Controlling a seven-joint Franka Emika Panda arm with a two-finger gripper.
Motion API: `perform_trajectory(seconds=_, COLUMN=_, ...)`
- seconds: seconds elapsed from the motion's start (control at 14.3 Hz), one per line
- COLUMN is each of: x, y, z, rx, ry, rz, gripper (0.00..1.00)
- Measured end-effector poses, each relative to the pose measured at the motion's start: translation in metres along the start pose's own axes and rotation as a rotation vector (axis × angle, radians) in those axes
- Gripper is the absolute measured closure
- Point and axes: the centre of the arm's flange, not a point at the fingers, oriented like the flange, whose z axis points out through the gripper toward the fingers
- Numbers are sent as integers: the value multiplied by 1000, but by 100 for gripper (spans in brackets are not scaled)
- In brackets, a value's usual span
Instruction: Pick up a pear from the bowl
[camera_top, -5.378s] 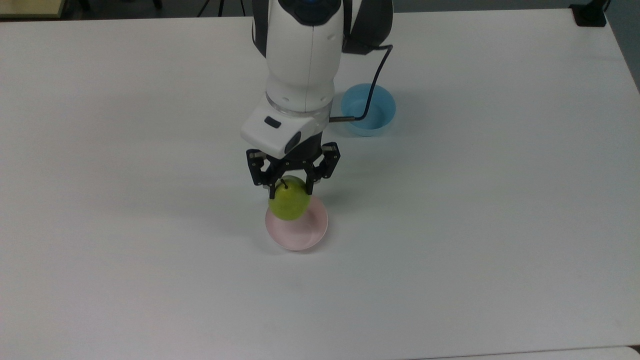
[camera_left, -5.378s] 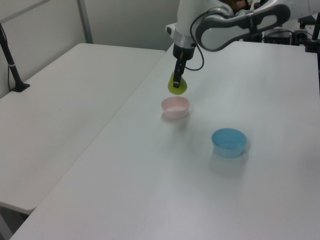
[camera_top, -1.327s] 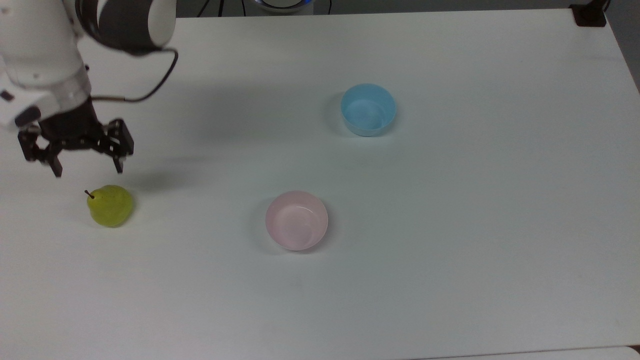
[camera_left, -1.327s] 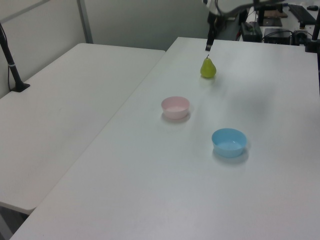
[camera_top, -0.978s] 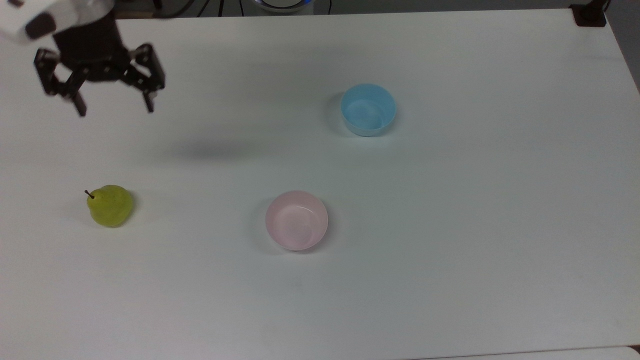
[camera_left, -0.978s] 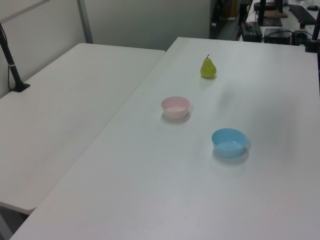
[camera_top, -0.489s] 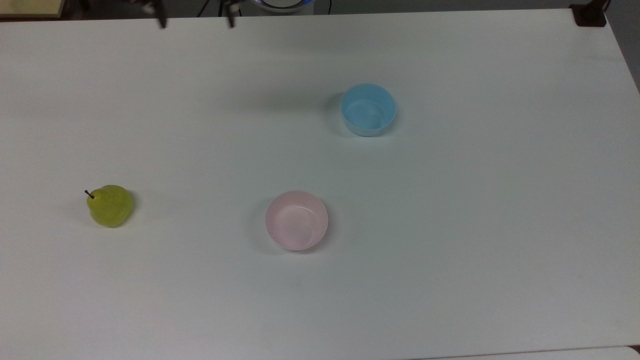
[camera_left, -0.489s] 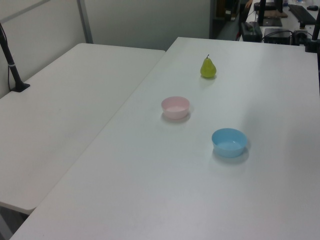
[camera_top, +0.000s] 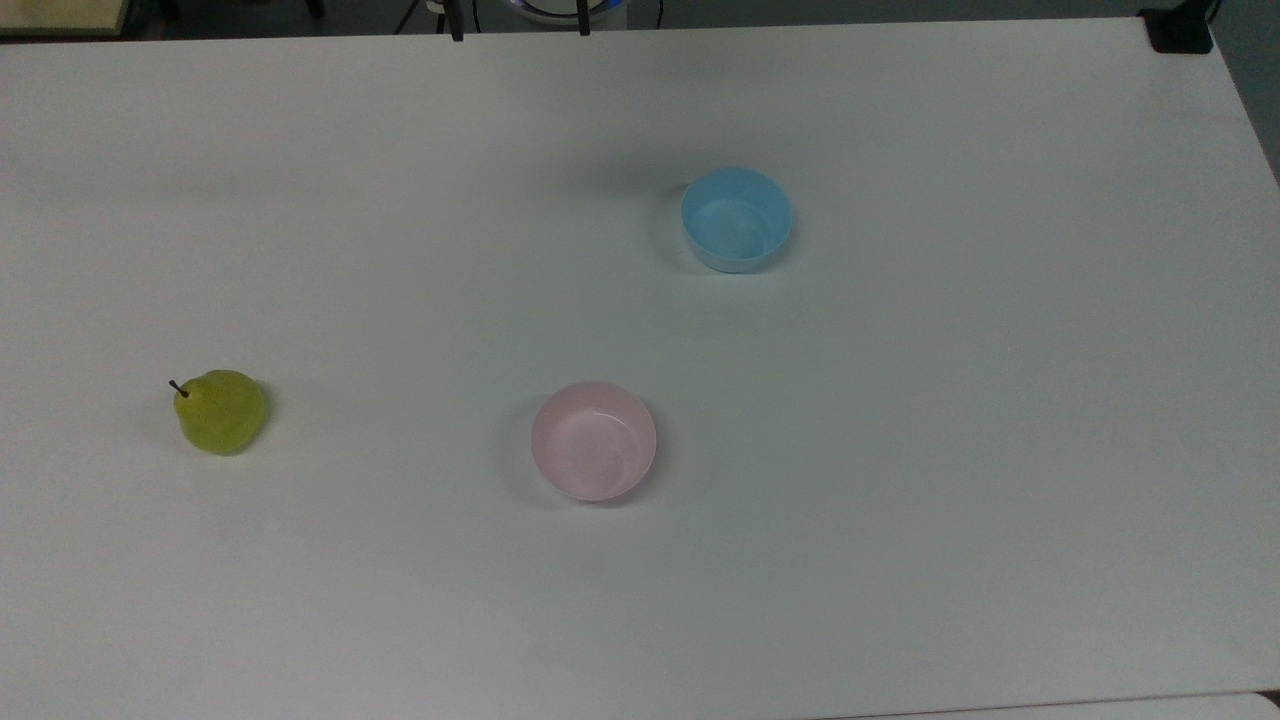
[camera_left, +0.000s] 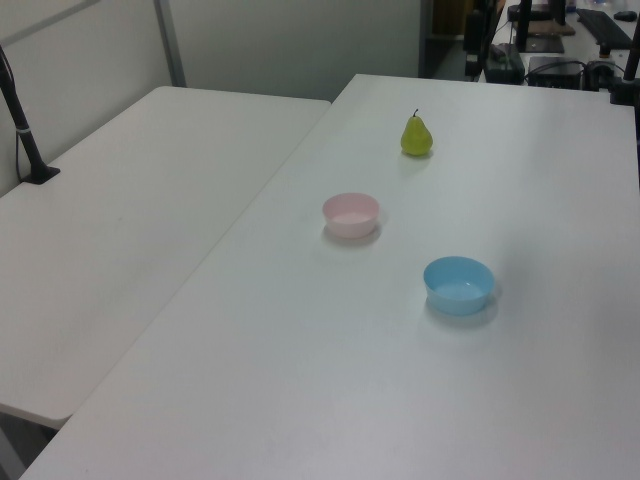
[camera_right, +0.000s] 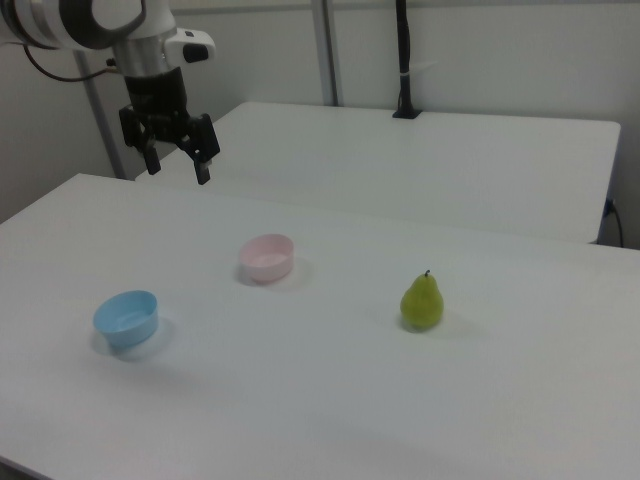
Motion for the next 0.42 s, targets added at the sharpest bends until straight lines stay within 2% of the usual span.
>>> perform_trajectory(seconds=0.42, x=8, y=5, z=8, rx=-2, ry=23, rz=-29, gripper=0)
